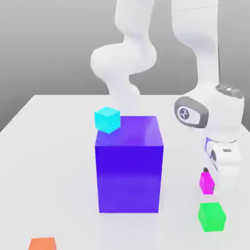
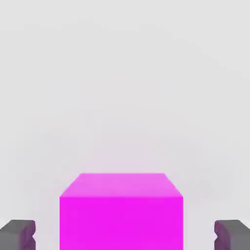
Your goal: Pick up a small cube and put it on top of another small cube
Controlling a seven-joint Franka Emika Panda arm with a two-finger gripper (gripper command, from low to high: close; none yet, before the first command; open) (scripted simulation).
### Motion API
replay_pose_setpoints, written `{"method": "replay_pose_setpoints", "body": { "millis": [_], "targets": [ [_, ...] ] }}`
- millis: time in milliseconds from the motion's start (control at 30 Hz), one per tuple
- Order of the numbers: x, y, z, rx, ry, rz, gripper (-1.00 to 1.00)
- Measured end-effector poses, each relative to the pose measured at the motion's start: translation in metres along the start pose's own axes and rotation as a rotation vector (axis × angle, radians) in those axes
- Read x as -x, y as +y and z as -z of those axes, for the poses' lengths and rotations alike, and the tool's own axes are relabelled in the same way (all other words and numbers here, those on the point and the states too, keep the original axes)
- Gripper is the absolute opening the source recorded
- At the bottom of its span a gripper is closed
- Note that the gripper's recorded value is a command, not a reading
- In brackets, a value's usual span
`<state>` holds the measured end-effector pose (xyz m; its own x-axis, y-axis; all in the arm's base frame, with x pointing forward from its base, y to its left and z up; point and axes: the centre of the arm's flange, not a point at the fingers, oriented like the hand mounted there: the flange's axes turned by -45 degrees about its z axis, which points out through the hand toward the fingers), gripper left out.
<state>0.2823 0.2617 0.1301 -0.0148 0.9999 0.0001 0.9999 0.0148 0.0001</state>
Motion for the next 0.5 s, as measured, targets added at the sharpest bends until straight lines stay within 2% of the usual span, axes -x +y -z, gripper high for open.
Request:
{"method": "replay_pose_setpoints", "body": {
  "millis": [167, 367, 500],
  "targets": [
    [0.000, 0.000, -0.001, -0.001, -0.001, 0.000, -1.00],
    [0.000, 0.000, 0.051, 0.000, -0.002, 0.000, -1.00],
    [0.011, 0.052, 0.079, -0.001, -0.001, -0.156, -1.00]
  ]
}}
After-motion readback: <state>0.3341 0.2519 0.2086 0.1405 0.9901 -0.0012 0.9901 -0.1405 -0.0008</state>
